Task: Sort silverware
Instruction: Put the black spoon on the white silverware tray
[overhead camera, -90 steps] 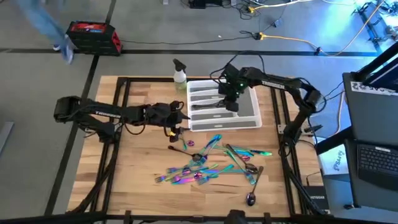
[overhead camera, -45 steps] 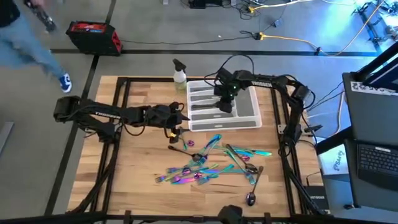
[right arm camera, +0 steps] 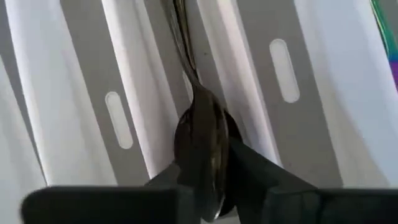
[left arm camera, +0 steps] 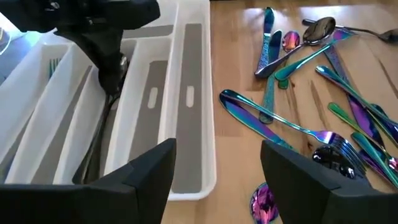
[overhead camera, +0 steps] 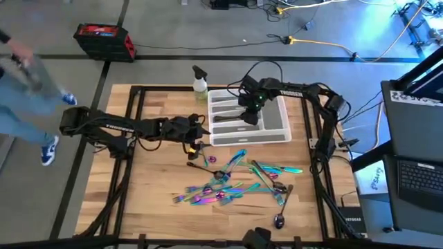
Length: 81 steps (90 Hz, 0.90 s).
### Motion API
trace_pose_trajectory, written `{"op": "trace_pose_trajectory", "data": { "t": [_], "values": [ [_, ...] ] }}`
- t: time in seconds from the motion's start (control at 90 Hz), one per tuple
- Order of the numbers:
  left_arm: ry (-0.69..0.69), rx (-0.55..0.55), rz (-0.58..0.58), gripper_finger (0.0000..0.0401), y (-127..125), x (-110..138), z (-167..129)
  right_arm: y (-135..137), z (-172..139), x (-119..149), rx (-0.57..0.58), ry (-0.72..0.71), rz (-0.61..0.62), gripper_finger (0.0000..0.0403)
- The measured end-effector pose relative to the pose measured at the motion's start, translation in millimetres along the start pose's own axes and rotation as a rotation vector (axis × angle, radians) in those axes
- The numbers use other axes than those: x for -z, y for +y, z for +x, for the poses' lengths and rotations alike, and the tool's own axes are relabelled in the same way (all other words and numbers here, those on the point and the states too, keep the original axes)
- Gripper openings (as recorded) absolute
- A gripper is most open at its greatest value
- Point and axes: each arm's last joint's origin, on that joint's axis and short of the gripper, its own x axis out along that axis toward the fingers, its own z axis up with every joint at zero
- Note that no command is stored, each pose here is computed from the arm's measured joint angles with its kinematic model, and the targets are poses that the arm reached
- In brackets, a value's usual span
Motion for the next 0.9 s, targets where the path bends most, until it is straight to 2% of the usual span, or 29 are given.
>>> {"op": "trace_pose_trajectory", "data": {
  "t": [0.189, 0.7, 0.9],
  "values": [
    [0.000, -0.011, 0.003, 0.0220, 0.3, -0.1, 0.0, -0.2, 0.1, 0.2, 0.008, 0.004, 0.003, 0.0085],
    [0.001, -0.027, 0.004, 0.0220, 0.8, -0.1, 0.0, 1.1, 0.2, 3.8, -0.004, 0.039, 0.040, 0.0088],
    [0.002, -0.027, -0.003, 0.0220, 0.8, 0.0, 0.0, 1.7, 1.0, 2.8, 0.100, 0.069, 0.037, 0.0088]
  ]
}}
